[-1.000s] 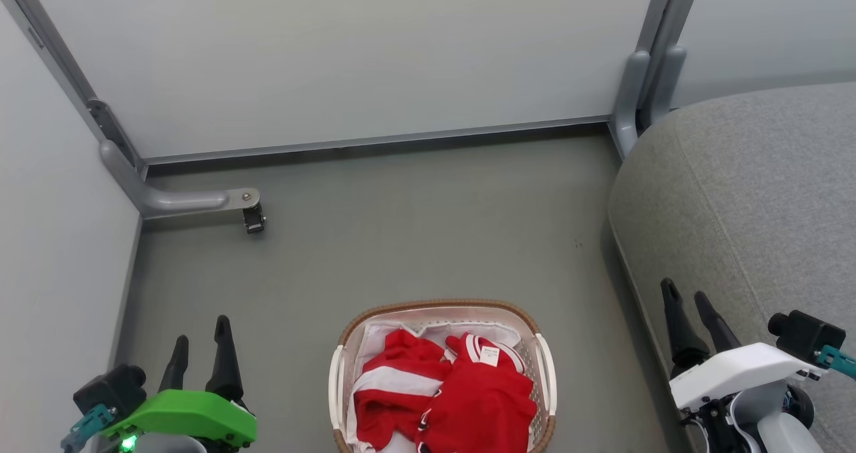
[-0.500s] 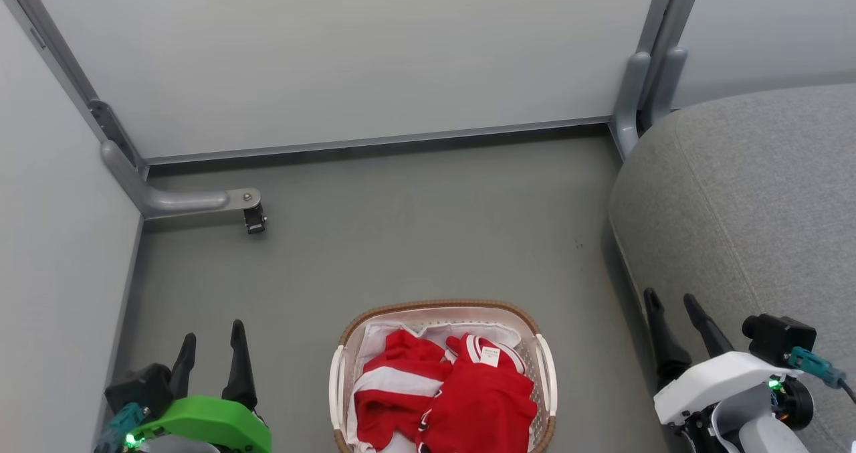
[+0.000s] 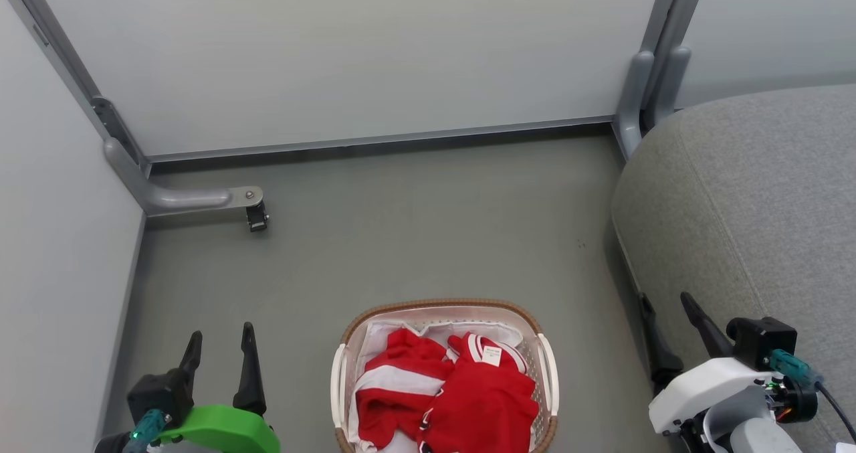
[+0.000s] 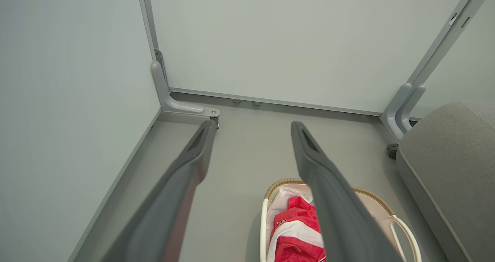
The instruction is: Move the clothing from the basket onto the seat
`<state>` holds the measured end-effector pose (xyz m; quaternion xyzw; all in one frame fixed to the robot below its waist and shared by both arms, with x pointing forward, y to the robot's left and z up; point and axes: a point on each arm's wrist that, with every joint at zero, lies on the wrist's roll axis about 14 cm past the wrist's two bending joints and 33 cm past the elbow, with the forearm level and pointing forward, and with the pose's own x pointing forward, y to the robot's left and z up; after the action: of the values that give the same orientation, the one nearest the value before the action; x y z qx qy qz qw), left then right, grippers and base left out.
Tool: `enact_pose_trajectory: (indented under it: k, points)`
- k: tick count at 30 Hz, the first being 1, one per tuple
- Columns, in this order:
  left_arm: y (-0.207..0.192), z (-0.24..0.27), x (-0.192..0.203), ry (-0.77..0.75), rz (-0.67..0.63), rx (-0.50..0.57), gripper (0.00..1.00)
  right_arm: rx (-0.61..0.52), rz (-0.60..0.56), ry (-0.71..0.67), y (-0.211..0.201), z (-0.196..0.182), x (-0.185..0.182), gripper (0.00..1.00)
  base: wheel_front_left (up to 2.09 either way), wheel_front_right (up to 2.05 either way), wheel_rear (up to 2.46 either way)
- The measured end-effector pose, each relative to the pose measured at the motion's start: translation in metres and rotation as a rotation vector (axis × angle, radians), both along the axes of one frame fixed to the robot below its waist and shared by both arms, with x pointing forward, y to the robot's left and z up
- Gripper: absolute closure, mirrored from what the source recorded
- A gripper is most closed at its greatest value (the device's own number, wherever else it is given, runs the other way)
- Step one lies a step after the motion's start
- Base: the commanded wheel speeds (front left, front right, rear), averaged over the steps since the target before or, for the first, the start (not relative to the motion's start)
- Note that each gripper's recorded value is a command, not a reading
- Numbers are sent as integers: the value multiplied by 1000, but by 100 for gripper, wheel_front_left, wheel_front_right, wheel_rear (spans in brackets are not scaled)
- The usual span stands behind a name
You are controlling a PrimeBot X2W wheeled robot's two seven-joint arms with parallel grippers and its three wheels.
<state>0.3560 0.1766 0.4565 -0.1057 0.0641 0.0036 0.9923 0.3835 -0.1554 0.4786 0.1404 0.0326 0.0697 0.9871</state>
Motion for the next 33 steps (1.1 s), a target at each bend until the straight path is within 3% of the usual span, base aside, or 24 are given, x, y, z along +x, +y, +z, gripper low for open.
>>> enact_pose_trajectory:
  k: [33]
  points:
    - [-7, -1, -13, -45, -48, 144, 0, -210, 39, -46, 7, -5, -5, 0, 0, 0, 0]
